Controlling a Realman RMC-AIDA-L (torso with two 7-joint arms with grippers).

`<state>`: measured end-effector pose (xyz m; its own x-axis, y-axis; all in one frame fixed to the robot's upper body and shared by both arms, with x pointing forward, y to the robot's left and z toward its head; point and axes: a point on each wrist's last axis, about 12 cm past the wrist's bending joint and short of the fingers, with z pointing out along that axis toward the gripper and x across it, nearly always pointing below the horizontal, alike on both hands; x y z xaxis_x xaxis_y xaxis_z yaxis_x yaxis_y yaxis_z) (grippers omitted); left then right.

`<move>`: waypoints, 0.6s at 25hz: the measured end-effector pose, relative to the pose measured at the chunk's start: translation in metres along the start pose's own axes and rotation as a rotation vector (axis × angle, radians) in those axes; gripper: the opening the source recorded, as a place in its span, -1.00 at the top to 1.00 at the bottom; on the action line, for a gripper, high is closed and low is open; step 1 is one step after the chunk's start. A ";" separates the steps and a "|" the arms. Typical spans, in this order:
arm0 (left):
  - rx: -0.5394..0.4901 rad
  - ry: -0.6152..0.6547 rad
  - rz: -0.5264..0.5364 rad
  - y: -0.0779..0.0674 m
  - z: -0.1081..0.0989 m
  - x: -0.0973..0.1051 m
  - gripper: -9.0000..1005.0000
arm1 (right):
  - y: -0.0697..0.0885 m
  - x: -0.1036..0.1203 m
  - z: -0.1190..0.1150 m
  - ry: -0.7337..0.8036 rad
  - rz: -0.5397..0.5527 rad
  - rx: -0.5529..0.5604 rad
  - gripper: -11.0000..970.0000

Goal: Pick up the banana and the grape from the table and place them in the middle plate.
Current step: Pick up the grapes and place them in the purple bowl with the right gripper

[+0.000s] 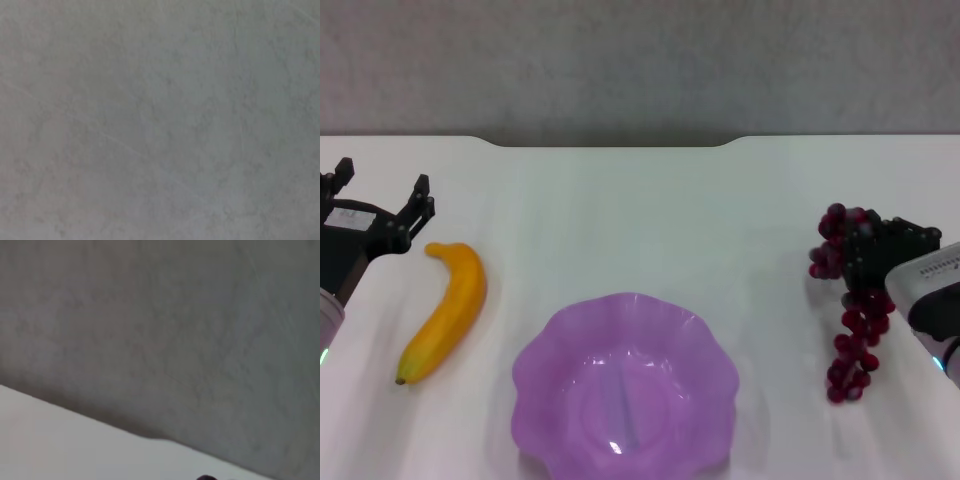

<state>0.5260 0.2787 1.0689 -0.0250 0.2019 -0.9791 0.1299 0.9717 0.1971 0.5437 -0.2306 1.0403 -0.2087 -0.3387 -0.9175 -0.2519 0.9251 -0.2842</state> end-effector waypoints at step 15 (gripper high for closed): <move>0.003 -0.005 0.001 -0.001 0.002 -0.001 -0.75 | 0.071 -0.061 -0.014 -0.169 -0.260 -0.114 0.58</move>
<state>0.5276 0.2776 1.0701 -0.0204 0.2020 -0.9792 0.1329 0.9712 0.1976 0.5249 -0.1464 1.0799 0.0339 -0.5186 -0.8543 -0.3827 0.7829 -0.4905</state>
